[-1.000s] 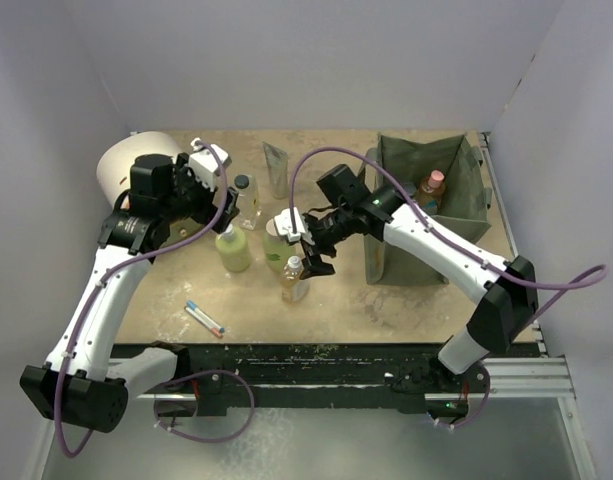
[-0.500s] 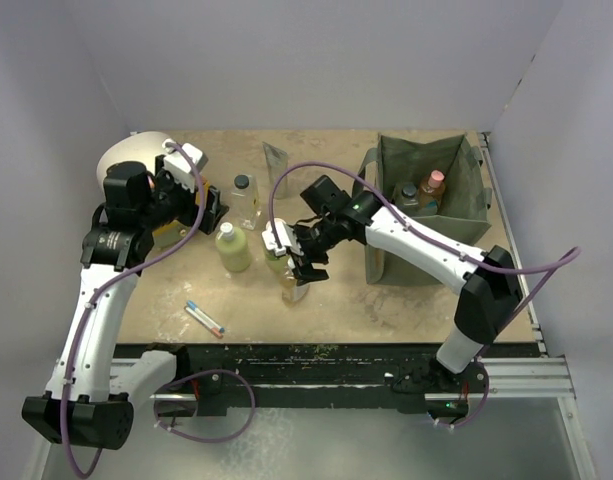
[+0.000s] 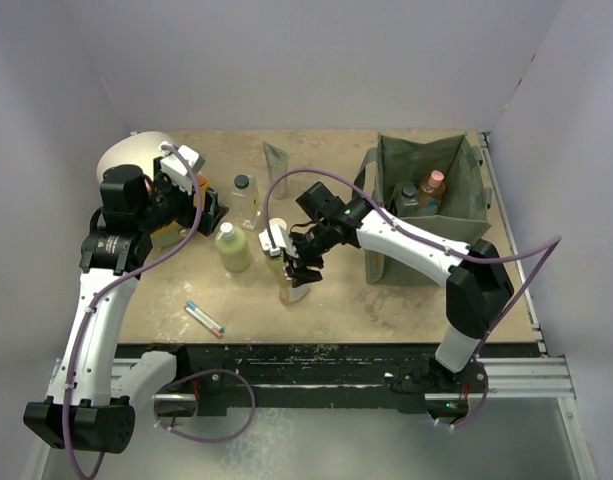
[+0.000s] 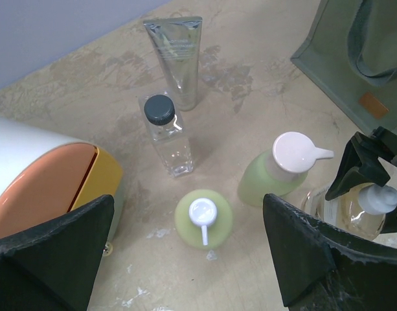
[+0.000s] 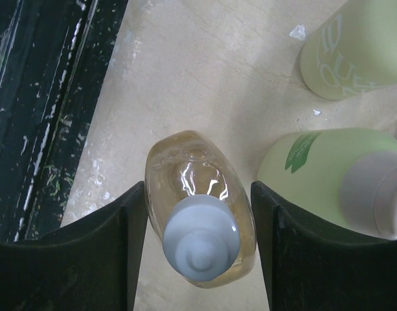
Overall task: Place the personal care products into the canvas bag
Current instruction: Pick up the care product from the center of the board.
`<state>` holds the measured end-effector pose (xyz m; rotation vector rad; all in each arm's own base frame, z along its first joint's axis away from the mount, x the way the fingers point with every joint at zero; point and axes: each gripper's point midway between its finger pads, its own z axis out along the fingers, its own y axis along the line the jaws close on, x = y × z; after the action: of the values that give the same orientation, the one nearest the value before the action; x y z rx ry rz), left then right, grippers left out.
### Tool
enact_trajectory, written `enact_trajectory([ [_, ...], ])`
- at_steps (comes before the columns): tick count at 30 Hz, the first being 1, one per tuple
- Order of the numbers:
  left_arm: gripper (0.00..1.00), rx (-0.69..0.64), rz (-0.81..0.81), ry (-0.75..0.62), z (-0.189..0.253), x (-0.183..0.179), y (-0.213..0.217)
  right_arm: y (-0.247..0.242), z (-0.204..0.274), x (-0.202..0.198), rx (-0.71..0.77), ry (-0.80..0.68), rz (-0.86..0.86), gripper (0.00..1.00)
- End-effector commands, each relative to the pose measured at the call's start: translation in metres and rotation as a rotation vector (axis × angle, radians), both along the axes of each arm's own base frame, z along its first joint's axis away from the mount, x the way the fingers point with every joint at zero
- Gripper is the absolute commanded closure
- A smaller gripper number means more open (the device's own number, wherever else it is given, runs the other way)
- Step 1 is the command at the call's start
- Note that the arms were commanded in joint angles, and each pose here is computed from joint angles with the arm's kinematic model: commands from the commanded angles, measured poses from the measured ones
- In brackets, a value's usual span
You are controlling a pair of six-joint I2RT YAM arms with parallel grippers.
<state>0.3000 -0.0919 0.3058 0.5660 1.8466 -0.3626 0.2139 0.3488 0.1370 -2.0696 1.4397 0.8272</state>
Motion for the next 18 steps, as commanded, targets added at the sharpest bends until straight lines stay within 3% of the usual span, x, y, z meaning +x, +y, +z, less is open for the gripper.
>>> enact_trajectory([
  [1, 0.01, -0.029, -0.015, -0.053, 0.013, 0.001, -0.003, -0.001, -0.001, 0.0, 0.011, 0.035, -0.135, 0.46],
  [6, 0.01, -0.021, -0.011, -0.055, 0.011, 0.002, -0.002, -0.006, -0.006, 0.0, 0.02, 0.057, -0.248, 0.49],
  [12, 0.01, -0.02, -0.002, -0.062, 0.013, 0.0, -0.001, -0.006, -0.015, -0.003, 0.002, 0.101, -0.271, 0.32],
  [18, 0.01, -0.019, -0.005, -0.063, 0.012, -0.001, -0.001, -0.007, -0.012, -0.014, 0.015, 0.123, -0.217, 0.28],
])
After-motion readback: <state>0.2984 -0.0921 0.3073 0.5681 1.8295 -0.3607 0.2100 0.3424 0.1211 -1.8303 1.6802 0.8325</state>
